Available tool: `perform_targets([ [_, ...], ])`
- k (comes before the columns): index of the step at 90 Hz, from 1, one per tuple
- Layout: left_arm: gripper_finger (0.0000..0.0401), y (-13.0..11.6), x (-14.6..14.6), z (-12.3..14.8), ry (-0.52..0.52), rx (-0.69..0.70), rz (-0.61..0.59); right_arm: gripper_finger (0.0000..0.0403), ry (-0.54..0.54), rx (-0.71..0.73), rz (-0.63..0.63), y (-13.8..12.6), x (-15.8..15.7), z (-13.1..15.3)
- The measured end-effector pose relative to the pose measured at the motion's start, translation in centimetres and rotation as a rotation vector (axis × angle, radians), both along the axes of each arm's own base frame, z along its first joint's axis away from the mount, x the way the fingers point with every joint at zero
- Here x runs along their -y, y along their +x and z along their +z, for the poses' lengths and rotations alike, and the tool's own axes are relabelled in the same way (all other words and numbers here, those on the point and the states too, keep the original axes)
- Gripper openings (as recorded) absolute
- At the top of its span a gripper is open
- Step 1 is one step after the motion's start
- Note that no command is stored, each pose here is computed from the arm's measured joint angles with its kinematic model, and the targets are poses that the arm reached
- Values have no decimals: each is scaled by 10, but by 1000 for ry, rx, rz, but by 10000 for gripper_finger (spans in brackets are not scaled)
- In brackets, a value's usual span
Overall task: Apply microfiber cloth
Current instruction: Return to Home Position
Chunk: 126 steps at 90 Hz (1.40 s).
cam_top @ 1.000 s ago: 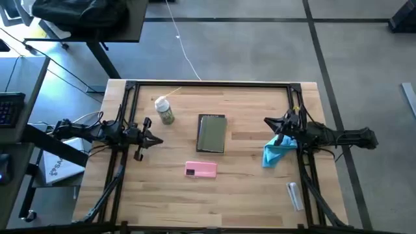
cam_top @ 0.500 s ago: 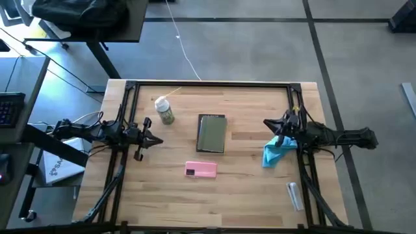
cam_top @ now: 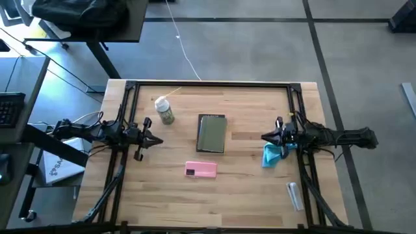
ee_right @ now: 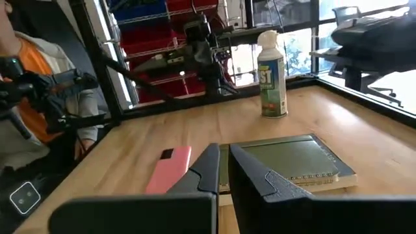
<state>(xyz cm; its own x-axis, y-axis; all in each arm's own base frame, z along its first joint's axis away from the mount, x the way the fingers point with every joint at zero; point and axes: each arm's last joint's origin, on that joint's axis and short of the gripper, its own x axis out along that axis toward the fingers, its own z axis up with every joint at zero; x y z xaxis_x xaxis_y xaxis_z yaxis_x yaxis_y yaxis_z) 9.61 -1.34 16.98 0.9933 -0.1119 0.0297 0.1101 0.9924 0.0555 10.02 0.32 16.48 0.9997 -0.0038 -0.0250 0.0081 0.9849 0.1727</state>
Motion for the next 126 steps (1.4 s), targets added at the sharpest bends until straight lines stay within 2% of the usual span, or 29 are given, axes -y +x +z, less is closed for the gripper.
perform_targets([
  [18, 0, 0, 0, 0, 0, 0, 0, 0, -49, 0, 0, 0, 0, 0],
  [126, 0, 0, 0, 0, 0, 0, 0, 0, -45, 0, -1, 0, 0, 0],
])
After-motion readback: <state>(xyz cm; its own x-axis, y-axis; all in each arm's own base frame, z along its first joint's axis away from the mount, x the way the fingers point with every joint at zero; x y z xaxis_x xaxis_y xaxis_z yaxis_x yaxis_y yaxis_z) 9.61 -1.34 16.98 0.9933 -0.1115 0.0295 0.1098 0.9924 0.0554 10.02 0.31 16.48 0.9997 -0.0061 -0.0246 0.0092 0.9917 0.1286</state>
